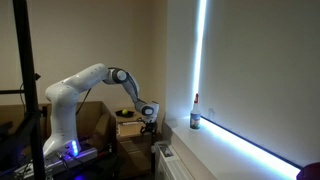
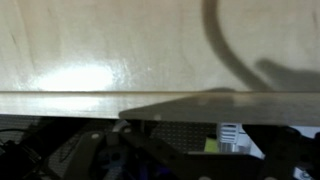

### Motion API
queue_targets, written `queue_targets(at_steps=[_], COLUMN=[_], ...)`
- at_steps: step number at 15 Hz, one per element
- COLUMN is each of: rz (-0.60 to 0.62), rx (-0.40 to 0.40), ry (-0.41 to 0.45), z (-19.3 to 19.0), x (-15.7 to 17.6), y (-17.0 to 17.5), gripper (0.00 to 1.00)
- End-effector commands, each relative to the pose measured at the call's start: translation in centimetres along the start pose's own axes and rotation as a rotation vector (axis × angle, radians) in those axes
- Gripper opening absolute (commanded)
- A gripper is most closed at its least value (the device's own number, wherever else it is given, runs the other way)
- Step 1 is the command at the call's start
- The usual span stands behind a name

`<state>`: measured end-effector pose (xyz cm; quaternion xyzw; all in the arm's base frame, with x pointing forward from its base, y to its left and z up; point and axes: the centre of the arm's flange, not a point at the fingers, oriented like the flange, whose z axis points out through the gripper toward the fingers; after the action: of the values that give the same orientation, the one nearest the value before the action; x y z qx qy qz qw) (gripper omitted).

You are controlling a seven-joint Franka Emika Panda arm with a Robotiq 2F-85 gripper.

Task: Put the green ball on the black dish and then close the sliding drawer

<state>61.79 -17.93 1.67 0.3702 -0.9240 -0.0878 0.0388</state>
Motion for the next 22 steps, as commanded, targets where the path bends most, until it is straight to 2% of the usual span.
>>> queue_targets(at_steps=[1,2,3,9,10,12,14,16,17,22], rz=[-0.094,-0.091,-0.064,-0.068,-0.012,-0.006,-0.099,-0.191,-0.234,-0.480], rx=[0.125,0.174,0.133,0.147,0.127,0.043,-0.023,-0.024,-0.020,0.001], ry=[-0.089,-0.110,-0.055,-0.056,-0.078,-0.092,-0.010,0.086,0.119,0.248], z=[-1.7,-1.8,-1.1,-1.0,-1.1,0.3,0.9,1.2,1.3,4.5], x=[4.6,5.4,1.2,1.3,1.6,3.2,0.5,-5.3,-6.9,-17.0], y=[6.1,6.2,1.1,1.2,1.1,-0.9,-2.2,0.4,1.7,13.0], gripper=[1.00,1.00,1.00,1.00,1.00,1.00,1.00,1.00,1.00,1.00])
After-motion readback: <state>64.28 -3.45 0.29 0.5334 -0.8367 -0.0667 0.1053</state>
